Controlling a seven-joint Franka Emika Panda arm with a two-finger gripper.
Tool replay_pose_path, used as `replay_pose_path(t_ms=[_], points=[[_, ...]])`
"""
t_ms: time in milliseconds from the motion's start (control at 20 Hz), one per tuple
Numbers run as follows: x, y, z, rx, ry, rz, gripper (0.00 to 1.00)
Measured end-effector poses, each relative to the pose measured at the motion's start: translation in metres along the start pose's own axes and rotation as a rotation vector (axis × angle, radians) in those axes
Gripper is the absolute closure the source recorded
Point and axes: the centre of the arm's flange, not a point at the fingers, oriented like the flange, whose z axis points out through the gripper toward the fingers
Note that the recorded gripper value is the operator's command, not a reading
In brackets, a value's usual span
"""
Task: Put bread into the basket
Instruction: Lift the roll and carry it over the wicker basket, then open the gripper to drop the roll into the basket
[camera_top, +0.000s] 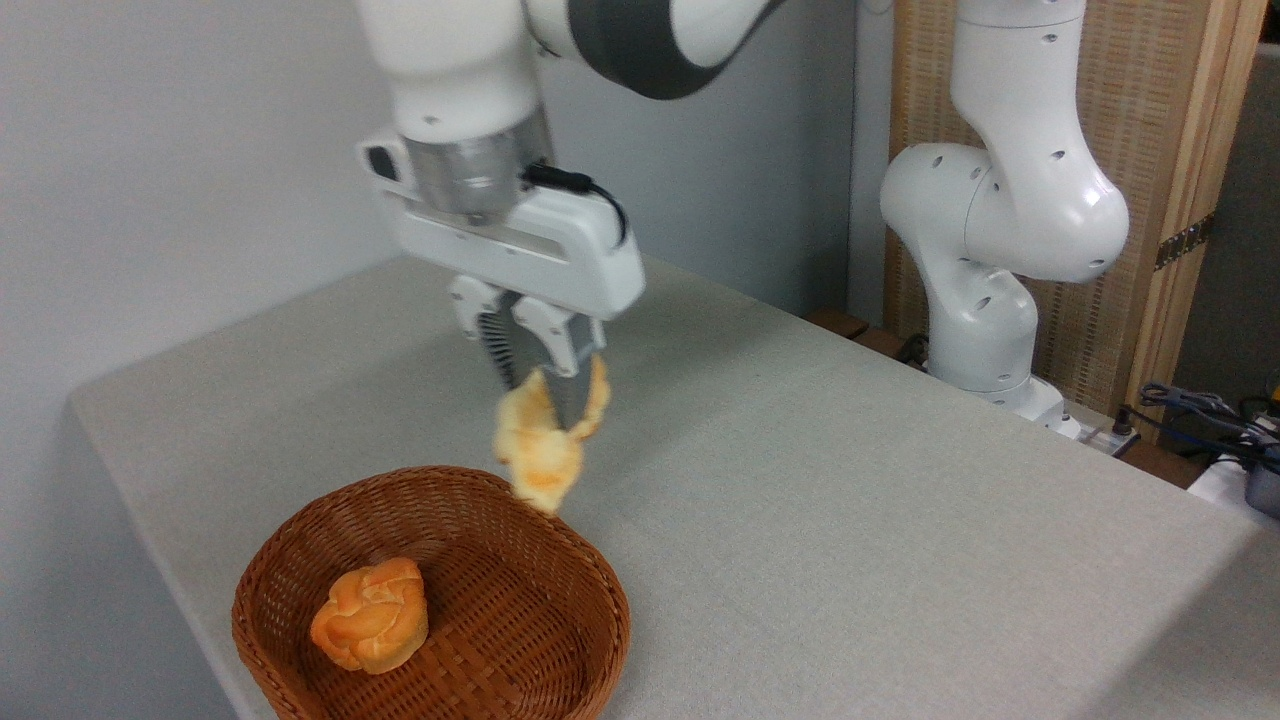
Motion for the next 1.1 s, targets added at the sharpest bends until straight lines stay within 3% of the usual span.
replay_pose_path(t_ms=[150,200,250,450,650,1100], points=[[0.028,-0.013,-0.011,0.027,0.095,-0.077,0.34],[0.034,-0.014,-0.012,0.037,0.119,-0.087,0.21],[0.043,-0.015,-0.014,0.054,0.16,-0.093,0.17],[0.056,-0.014,-0.019,0.138,0.201,-0.065,0.0],[0.059,-0.008,-0.02,0.176,0.191,-0.04,0.0],[0.06,-0.007,-0.021,0.178,0.195,-0.037,0.0]])
